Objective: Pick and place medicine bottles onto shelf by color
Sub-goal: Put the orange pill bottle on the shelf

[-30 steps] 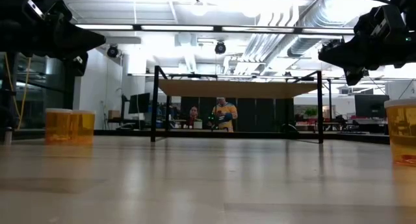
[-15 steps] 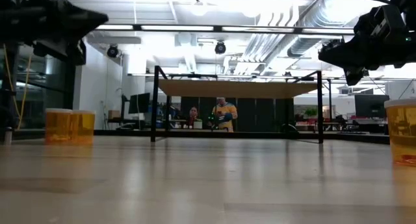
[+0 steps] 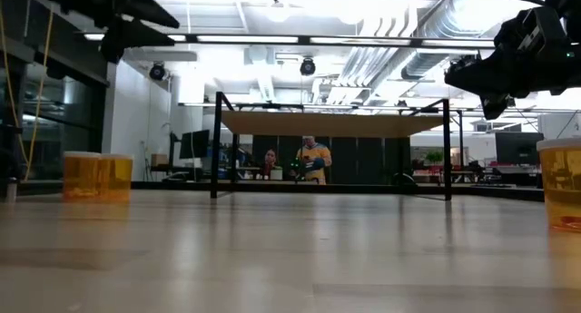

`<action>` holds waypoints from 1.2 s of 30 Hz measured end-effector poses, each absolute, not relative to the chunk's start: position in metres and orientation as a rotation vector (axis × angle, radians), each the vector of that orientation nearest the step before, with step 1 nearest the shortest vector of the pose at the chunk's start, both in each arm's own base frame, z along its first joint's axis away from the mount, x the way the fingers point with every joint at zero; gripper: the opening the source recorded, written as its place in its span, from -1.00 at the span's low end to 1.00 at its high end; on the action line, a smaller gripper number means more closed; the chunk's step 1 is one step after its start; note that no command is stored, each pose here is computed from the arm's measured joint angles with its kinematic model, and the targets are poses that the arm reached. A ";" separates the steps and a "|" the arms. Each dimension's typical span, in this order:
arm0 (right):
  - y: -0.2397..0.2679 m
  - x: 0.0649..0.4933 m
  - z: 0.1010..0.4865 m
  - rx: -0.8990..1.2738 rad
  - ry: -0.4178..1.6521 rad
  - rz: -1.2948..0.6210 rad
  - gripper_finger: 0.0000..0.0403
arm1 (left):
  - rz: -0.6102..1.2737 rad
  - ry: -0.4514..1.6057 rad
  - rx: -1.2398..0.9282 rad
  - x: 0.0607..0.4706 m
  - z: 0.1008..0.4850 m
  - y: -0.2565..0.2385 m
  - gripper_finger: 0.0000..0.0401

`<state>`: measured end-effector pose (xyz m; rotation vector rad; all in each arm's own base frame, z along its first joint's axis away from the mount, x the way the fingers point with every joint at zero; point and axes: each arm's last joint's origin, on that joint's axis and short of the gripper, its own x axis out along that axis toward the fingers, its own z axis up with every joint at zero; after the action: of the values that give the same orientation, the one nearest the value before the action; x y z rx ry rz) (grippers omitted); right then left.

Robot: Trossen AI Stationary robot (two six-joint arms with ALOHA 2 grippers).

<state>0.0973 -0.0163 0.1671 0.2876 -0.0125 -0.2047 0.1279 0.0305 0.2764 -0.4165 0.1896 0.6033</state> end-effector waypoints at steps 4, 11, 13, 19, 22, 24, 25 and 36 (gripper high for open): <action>-0.016 0.097 0.167 0.288 -0.013 -0.204 -1.00 | 0.664 0.401 -0.405 0.137 0.302 0.038 0.23; -0.016 0.097 0.167 0.288 -0.013 -0.205 -1.00 | 0.712 0.766 -0.456 0.152 0.309 0.055 0.68; -0.016 0.097 0.167 0.288 -0.013 -0.205 -1.00 | 0.706 0.865 -0.492 0.157 0.301 0.062 0.75; -0.016 0.097 0.167 0.288 -0.013 -0.205 -1.00 | 0.658 1.198 -0.515 0.170 0.268 0.080 0.80; -0.016 0.097 0.167 0.288 -0.013 -0.204 -1.00 | 0.623 1.320 -0.474 0.178 0.253 0.088 0.79; -0.016 0.097 0.167 0.288 -0.013 -0.204 -1.00 | 0.593 1.387 -0.444 0.182 0.245 0.094 0.79; -0.016 0.097 0.167 0.288 -0.013 -0.205 -1.00 | 0.583 1.419 -0.438 0.184 0.240 0.096 0.79; -0.016 0.097 0.167 0.288 -0.013 -0.205 -1.00 | 0.475 1.679 -0.433 0.198 0.199 0.114 0.79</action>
<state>0.0973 -0.0163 0.1672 0.2876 -0.0128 -0.2047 0.1982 0.1137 0.1988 -0.4327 1.6786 0.4752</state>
